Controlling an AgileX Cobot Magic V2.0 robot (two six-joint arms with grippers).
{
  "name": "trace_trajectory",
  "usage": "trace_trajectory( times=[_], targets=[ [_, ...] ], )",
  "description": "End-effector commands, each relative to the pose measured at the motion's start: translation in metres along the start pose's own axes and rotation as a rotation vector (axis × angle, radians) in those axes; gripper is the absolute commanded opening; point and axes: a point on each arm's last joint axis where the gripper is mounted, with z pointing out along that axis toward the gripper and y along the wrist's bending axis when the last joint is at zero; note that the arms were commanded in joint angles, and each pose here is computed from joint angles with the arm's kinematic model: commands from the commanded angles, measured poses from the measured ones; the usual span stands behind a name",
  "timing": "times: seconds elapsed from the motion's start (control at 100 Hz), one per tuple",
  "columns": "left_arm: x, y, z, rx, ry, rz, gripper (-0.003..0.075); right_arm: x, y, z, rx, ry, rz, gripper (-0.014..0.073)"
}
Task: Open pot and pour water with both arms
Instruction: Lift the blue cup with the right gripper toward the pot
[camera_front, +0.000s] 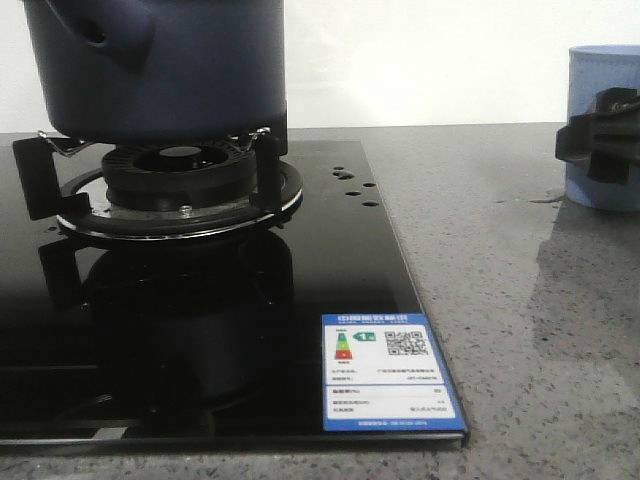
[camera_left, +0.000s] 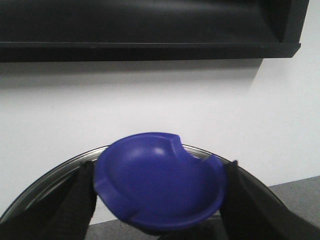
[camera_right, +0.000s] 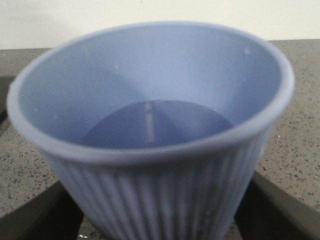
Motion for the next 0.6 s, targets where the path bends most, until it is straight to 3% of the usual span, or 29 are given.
trace_trajectory(
  times=[0.0, 0.15, 0.59],
  targets=[
    [-0.029, 0.004, -0.008, -0.044, -0.162, 0.003, 0.0330, -0.019, 0.000, 0.001, 0.000, -0.128, 0.000, 0.0424],
    [-0.029, 0.004, -0.008, -0.044, -0.164, 0.003, 0.0330, -0.020, 0.000, 0.001, 0.001, -0.137, 0.000, 0.0295],
    [-0.029, 0.005, -0.008, -0.046, -0.164, 0.003, 0.0330, -0.042, 0.009, -0.014, -0.097, -0.246, -0.090, 0.0295]
  ],
)
